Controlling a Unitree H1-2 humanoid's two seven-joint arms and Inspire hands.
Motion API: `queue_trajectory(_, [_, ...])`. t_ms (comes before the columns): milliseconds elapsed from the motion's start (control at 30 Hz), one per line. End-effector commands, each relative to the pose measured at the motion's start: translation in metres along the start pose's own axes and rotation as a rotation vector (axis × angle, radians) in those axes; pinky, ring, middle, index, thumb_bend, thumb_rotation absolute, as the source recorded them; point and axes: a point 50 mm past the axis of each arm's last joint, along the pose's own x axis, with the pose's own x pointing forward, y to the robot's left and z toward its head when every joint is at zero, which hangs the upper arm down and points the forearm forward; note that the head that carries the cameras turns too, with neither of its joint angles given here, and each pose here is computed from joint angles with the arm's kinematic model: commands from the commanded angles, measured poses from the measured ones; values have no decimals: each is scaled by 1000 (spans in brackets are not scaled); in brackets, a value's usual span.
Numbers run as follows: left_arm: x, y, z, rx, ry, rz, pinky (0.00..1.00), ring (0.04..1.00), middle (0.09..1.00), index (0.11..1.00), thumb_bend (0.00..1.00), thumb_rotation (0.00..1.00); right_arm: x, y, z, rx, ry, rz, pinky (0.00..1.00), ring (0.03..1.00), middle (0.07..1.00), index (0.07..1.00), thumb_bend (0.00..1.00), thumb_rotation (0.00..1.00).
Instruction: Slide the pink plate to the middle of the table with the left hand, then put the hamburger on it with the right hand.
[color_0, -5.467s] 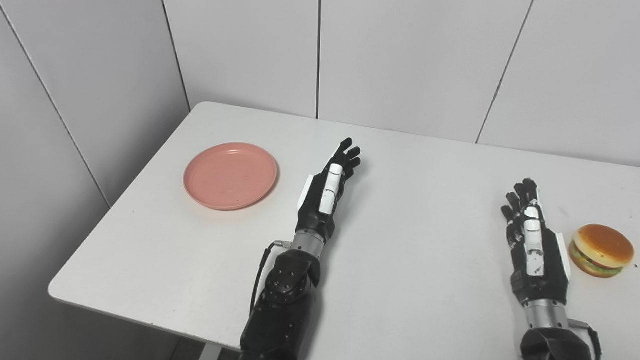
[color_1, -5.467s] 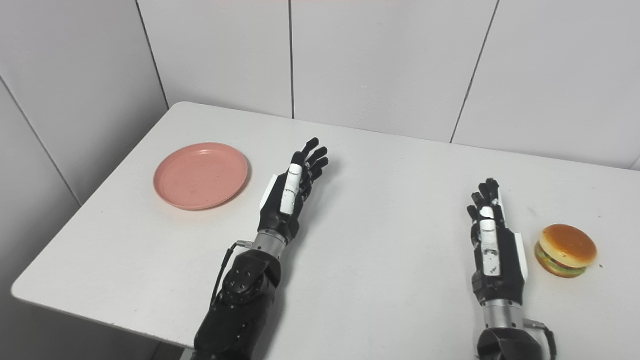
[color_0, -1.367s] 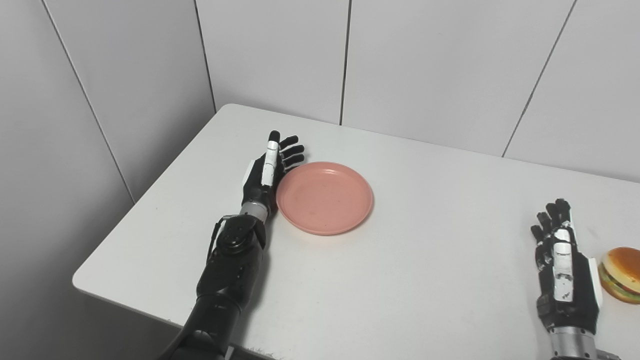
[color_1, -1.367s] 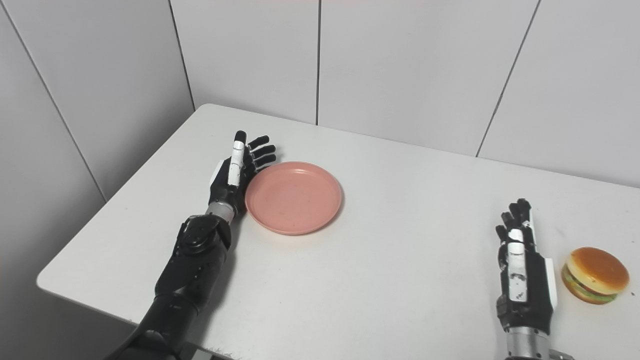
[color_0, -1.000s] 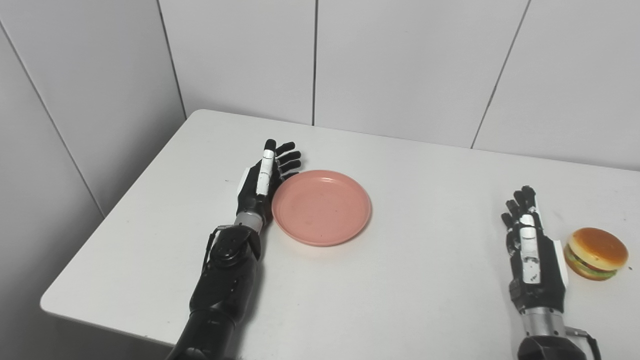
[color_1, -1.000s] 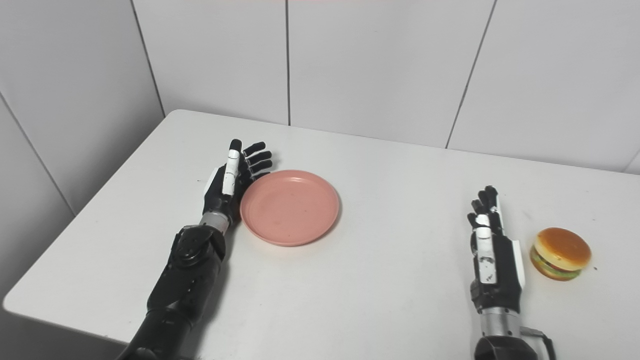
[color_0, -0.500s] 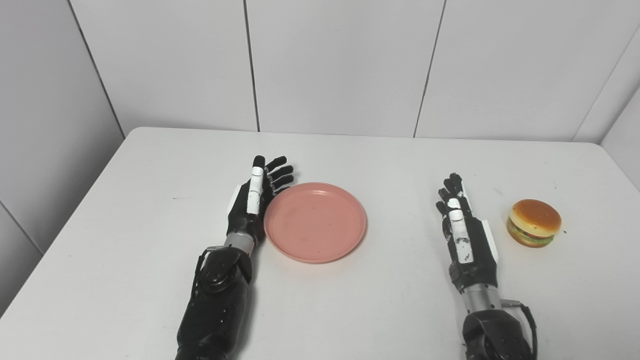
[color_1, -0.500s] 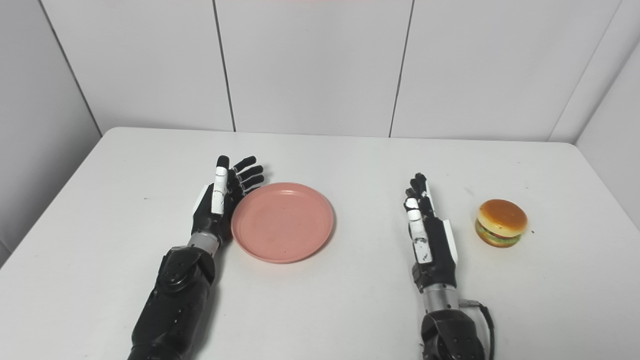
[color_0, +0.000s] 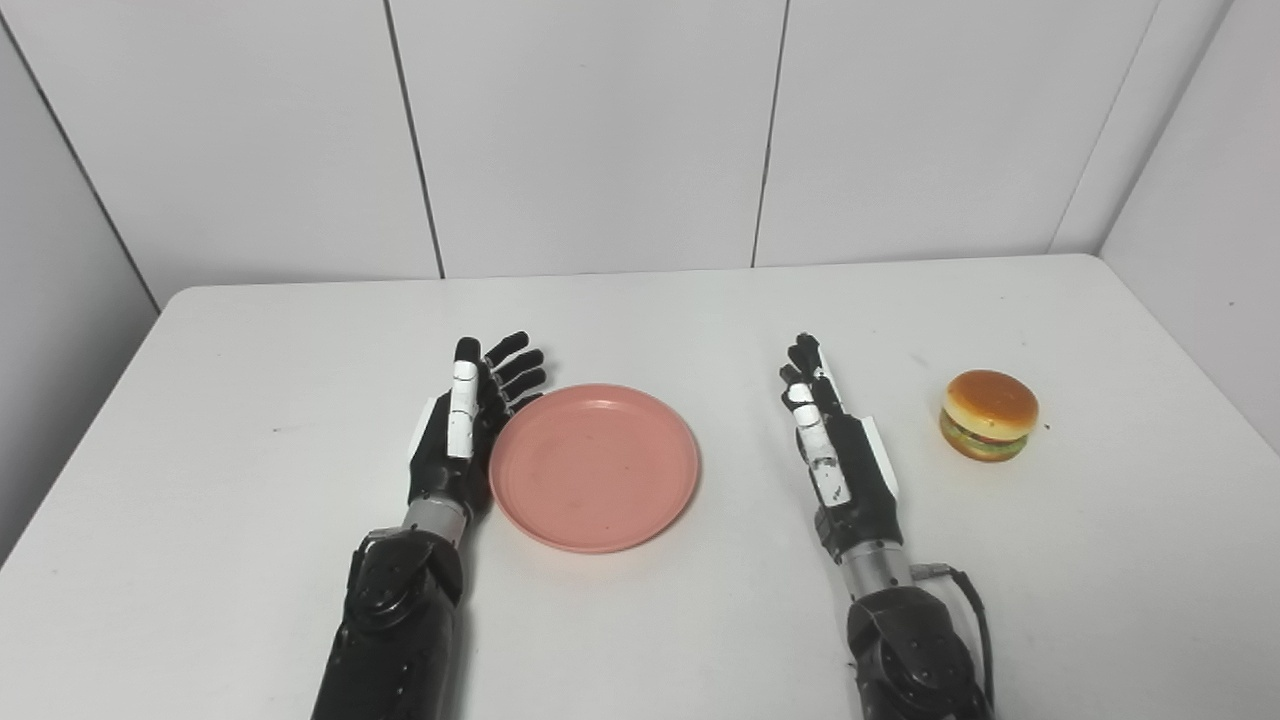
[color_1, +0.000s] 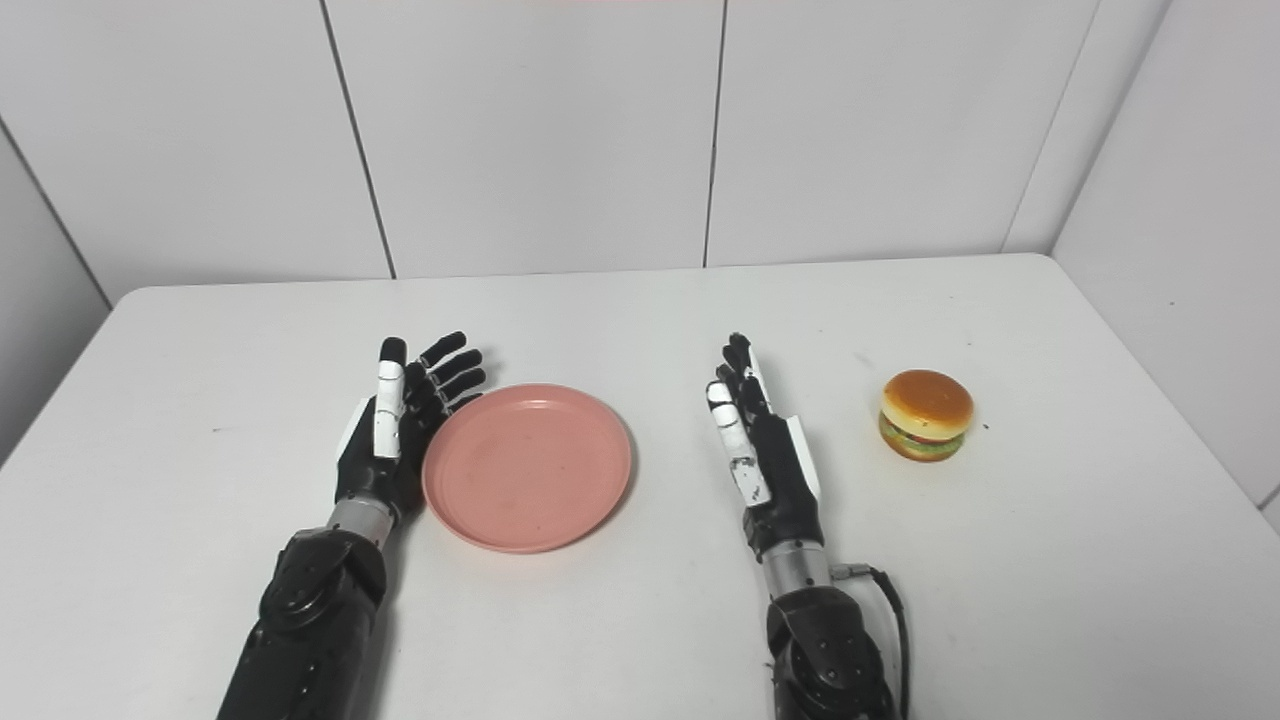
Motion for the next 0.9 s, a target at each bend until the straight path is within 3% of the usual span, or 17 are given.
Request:
queue_trajectory(0, [1,-6,0,8,7,-29,775,807,791,779,840,1000,-3,6,-4,7,-19,2,1000,984,996,1000,607,907])
queue_trajectory(500, [-2,-13,-5,2,4,-63,800,831,809,788,842,999,-3,7,3,-15,-49,-19,975,970,986,995,616,857])
queue_trajectory(667, [-3,-18,-6,-12,-7,-74,771,827,812,791,841,985,-2,2,19,-3,-80,-30,998,989,991,993,650,812])
queue_trajectory(867, [-2,-23,-8,-7,-1,-76,774,833,821,800,854,988,7,-13,51,-87,-231,-101,927,925,945,963,627,742])
